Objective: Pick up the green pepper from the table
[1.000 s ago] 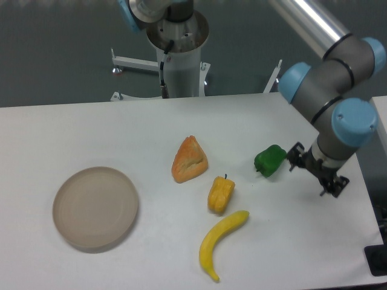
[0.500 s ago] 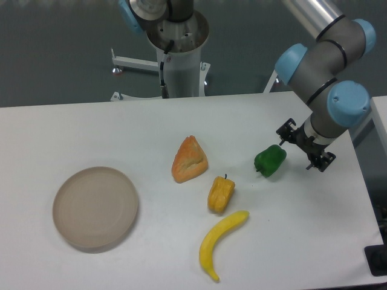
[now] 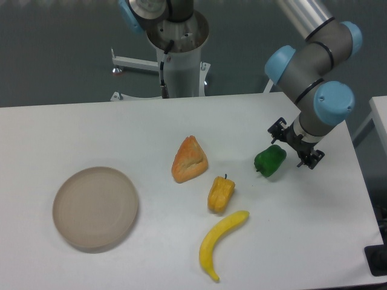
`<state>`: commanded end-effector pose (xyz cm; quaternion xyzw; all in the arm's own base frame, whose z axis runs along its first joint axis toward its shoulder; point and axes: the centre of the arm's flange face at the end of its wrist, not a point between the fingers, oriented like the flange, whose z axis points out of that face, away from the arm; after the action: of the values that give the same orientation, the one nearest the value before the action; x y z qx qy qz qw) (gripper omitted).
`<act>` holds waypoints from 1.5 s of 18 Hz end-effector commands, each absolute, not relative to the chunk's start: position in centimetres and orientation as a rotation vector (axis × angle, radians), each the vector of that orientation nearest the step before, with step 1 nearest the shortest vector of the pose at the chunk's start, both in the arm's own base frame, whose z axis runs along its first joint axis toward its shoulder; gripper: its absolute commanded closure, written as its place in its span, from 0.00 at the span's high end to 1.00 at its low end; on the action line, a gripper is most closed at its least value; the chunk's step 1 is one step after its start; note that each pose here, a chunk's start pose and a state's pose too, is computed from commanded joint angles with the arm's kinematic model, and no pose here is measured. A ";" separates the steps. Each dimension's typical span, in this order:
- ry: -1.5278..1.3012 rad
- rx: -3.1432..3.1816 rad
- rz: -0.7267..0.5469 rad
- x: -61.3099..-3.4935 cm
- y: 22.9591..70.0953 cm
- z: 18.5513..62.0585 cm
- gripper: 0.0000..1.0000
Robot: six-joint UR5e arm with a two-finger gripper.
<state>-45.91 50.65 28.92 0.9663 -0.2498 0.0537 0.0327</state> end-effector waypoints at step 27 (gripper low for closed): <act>-0.756 3.066 0.102 -43.8 50.2 26.3 0.39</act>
<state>-43.81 50.22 26.35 0.9704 -0.2393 0.0321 -0.0088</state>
